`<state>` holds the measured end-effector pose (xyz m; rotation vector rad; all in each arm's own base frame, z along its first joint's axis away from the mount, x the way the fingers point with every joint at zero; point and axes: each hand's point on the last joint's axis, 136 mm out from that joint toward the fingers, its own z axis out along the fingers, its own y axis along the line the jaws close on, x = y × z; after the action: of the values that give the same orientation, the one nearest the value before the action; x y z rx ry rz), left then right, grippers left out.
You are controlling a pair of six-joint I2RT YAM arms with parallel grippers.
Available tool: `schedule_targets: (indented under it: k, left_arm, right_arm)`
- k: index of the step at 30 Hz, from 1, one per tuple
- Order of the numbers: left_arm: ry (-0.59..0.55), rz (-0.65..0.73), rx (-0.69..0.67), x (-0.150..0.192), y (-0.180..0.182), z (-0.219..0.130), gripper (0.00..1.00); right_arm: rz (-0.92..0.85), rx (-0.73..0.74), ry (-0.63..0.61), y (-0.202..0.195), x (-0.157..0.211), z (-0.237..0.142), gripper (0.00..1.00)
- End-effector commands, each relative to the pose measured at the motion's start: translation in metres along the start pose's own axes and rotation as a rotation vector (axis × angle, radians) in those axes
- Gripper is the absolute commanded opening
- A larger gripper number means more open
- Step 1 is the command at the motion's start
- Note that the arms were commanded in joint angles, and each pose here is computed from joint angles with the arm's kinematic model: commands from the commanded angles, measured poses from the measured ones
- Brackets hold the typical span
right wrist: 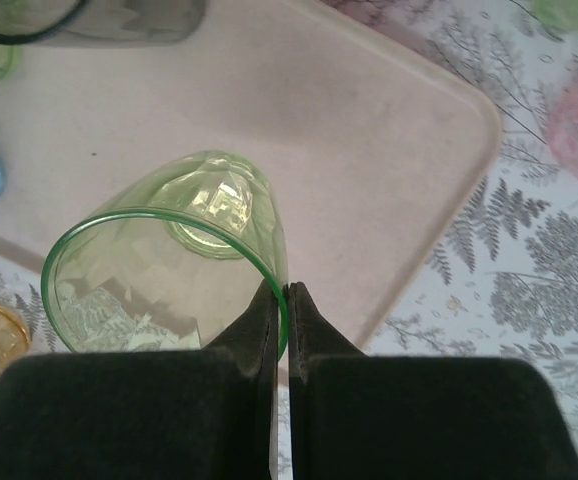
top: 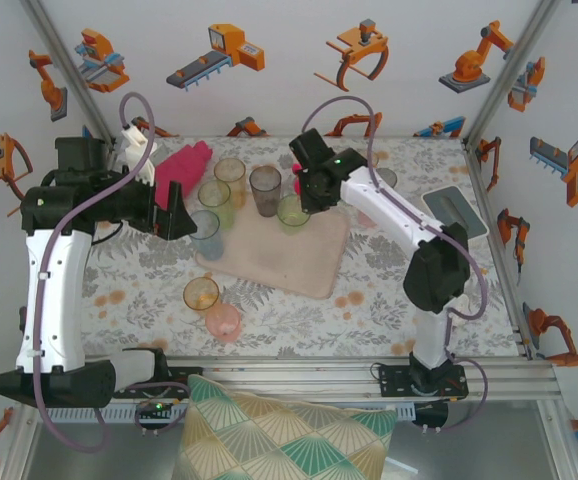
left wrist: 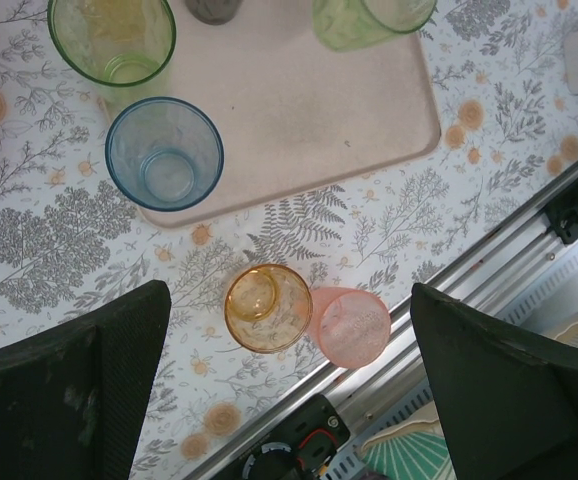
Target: Place the glasses into the tray
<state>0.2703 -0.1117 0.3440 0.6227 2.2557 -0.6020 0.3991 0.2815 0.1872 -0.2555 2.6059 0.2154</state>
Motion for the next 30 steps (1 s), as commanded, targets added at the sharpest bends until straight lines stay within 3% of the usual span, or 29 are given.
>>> schedule_targets:
  k: [1, 17, 30]
  left_arm:
    - [-0.029, 0.031, 0.005, -0.01, -0.005, -0.004, 0.97]
    - [-0.014, 0.06, 0.04, -0.014, -0.015, 0.003, 0.97]
    - [-0.062, 0.034, 0.104, -0.039, -0.034, -0.018, 0.97]
  right_arm:
    - [-0.004, -0.004, -0.039, 0.019, -0.014, -0.001, 0.04]
    - [-0.061, -0.029, -0.041, 0.075, -0.024, 0.047, 0.04]
    - [-0.075, -0.045, -0.032, 0.097, -0.027, 0.07, 0.05]
